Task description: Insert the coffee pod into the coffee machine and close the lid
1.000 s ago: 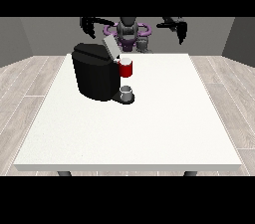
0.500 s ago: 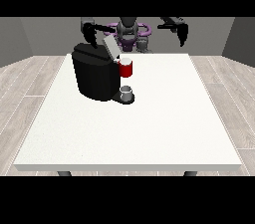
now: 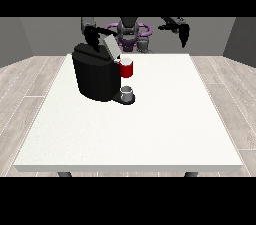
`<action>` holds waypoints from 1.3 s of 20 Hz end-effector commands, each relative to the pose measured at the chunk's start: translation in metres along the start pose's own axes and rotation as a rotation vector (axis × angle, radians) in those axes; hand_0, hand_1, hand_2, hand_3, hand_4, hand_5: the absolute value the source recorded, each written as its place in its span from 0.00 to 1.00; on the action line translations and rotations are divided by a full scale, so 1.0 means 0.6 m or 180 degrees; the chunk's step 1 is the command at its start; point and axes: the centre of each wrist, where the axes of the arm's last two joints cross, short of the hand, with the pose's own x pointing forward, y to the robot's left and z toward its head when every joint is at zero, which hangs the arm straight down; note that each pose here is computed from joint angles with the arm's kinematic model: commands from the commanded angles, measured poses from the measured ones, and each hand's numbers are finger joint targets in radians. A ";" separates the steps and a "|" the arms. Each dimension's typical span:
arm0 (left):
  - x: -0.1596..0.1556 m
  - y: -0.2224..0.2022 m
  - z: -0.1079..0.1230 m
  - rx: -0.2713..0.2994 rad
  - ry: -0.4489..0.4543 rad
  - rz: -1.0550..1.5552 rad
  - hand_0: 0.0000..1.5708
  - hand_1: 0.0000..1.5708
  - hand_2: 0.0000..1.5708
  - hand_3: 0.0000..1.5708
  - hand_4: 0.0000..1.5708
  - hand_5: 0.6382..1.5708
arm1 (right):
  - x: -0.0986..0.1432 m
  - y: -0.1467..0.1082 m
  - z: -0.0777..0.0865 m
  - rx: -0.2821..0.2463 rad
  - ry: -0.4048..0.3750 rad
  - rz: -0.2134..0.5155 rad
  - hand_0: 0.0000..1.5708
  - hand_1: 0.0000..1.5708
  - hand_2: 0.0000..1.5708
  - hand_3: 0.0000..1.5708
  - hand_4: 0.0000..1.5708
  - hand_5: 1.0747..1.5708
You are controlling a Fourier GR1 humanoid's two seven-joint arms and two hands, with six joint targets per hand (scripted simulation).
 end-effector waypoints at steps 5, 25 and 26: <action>-0.002 0.003 0.019 0.0099 -0.0133 -0.0016 0.00 0.00 0.00 0.00 0.00 1.00 | 0.009 0.037 -0.028 -0.0001 -0.0011 0.0024 0.00 0.00 0.00 0.00 0.00 1.00; 0.007 0.049 0.012 0.0131 -0.0073 -0.0118 0.00 0.00 0.00 0.00 0.10 1.00 | 0.059 0.103 -0.068 0.0426 -0.0344 0.0487 0.00 0.00 0.00 0.00 0.11 1.00; 0.020 0.013 -0.004 0.0052 -0.0063 -0.0109 0.00 0.00 0.00 0.00 0.12 1.00 | 0.100 0.080 -0.095 0.0309 -0.0397 0.0530 0.00 0.00 0.00 0.00 0.08 1.00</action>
